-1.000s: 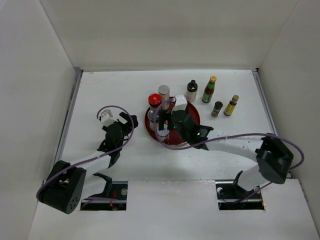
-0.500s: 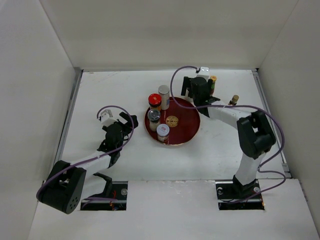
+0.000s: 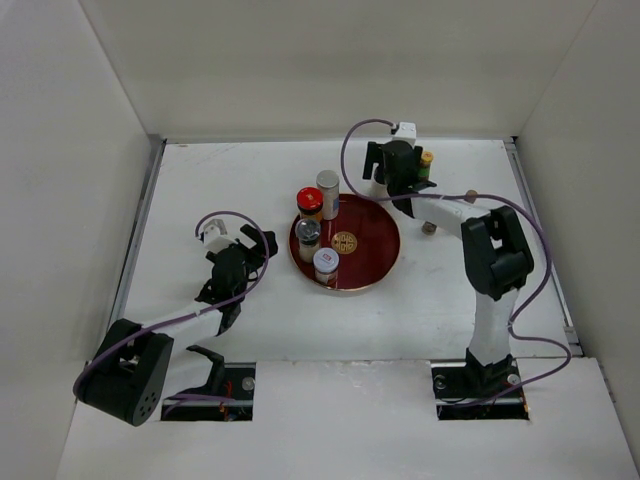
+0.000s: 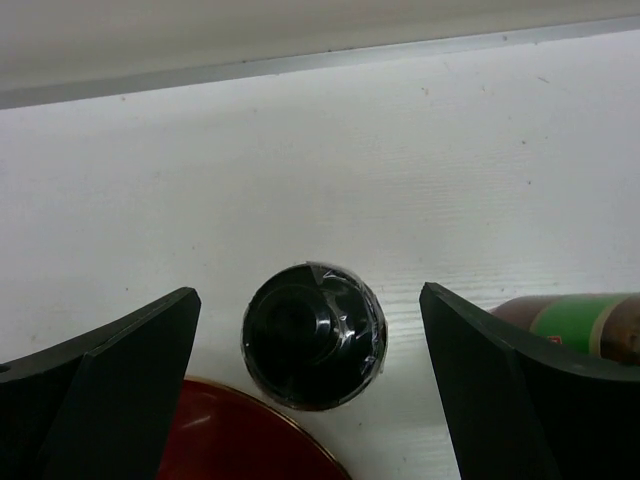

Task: Organize the condiment bottles

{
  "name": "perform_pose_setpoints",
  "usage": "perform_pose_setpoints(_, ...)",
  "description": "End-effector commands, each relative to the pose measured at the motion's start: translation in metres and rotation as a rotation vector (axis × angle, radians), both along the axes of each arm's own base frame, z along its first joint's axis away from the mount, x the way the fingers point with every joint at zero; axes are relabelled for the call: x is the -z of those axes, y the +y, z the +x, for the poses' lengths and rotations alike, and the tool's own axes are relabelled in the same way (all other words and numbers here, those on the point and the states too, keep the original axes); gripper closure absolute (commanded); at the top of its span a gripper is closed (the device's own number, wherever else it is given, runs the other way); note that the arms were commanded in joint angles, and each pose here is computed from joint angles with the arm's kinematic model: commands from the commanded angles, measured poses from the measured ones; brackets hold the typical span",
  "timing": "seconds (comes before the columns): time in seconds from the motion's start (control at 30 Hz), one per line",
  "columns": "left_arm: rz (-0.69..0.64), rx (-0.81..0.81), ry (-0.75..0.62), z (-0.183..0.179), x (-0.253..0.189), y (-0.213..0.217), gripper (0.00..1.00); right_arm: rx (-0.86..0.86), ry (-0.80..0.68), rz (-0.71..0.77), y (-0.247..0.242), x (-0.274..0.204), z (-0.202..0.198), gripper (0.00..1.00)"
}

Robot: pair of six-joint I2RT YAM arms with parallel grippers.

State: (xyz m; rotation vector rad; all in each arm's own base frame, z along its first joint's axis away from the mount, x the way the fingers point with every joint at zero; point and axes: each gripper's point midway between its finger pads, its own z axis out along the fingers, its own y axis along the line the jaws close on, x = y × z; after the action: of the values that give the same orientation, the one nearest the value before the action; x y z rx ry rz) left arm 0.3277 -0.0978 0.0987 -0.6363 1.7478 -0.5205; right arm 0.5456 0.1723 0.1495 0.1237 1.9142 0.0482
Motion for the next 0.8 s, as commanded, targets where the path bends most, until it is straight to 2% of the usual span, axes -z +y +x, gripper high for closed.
perform_pose_setpoints(0.0,-0.033,0.006,-0.061,0.006,-0.018,-0.004,0.0,-0.019,-0.01,0.001,0.007,-0.003,0.009,0.03)
perform_pose_setpoints(0.07,-0.033,0.007,-0.06,0.006,-0.017,-0.004,0.0,-0.021,-0.004,0.004,0.009,0.003,0.011,0.08)
perform_pose_setpoints(0.17,-0.033,0.006,-0.063,0.006,-0.018,-0.004,0.0,-0.017,-0.01,0.003,0.009,0.004,0.015,0.24)
perform_pose_setpoints(0.2,-0.032,0.004,-0.06,0.006,-0.017,-0.004,0.0,-0.018,-0.01,0.004,0.01,0.003,0.015,0.27)
perform_pose_setpoints(0.23,-0.03,0.004,-0.056,0.007,-0.016,-0.004,0.0,-0.019,-0.016,0.003,0.01,0.0,0.016,0.27)
perform_pose_setpoints(0.33,-0.034,0.007,-0.061,0.007,-0.018,-0.004,0.0,-0.009,-0.057,0.012,0.008,-0.021,0.018,0.41)
perform_pose_setpoints(0.57,-0.035,0.003,-0.065,0.006,-0.019,-0.002,0.0,-0.009,-0.276,0.027,0.01,-0.116,-0.011,0.44)
perform_pose_setpoints(0.67,-0.032,-0.002,-0.063,0.007,-0.018,-0.002,0.0,-0.051,-0.281,-0.008,0.022,-0.12,-0.035,0.42)
perform_pose_setpoints(0.77,-0.035,0.007,-0.059,0.007,-0.017,-0.004,0.0,-0.099,-0.249,-0.006,0.037,-0.102,-0.056,0.42)
